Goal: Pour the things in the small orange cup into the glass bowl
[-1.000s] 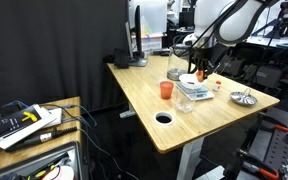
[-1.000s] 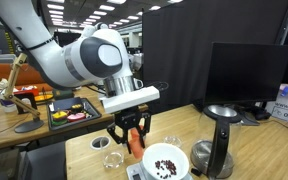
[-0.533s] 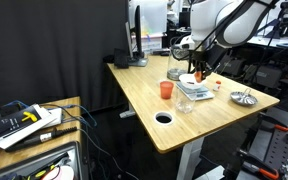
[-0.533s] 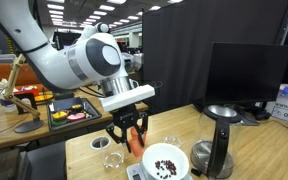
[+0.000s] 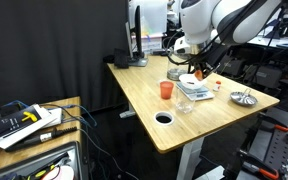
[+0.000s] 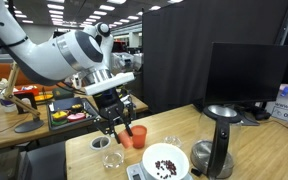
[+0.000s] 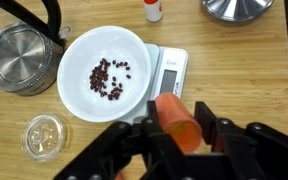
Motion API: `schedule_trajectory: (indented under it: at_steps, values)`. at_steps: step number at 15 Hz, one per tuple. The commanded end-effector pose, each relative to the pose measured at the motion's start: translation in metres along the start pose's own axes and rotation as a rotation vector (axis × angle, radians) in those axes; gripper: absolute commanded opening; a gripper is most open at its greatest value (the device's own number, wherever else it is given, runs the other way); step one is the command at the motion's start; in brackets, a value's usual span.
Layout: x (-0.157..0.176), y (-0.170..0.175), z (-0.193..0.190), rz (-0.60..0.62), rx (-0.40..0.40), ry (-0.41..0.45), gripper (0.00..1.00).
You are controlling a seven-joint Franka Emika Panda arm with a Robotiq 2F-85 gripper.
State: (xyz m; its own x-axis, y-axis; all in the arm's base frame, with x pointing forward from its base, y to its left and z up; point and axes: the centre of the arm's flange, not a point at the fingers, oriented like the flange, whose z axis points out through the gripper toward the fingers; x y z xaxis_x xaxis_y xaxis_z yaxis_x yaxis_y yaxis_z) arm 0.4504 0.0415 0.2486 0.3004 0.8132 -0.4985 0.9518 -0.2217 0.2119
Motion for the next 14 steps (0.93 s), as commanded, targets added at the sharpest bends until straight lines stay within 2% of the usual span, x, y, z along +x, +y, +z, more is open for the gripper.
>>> schedule_trajectory:
  at_steps: [1,11,12,14]
  values:
    - [0.0034,-0.0028,-0.0038,-0.010,-0.002,-0.007,0.42]
    - [0.0010,-0.0028,-0.0028,-0.006,0.003,-0.017,0.42]
    - [0.0010,-0.0028,-0.0028,-0.006,0.003,-0.017,0.17]
    - [0.0035,-0.0038,-0.0051,-0.017,-0.003,-0.044,0.17]
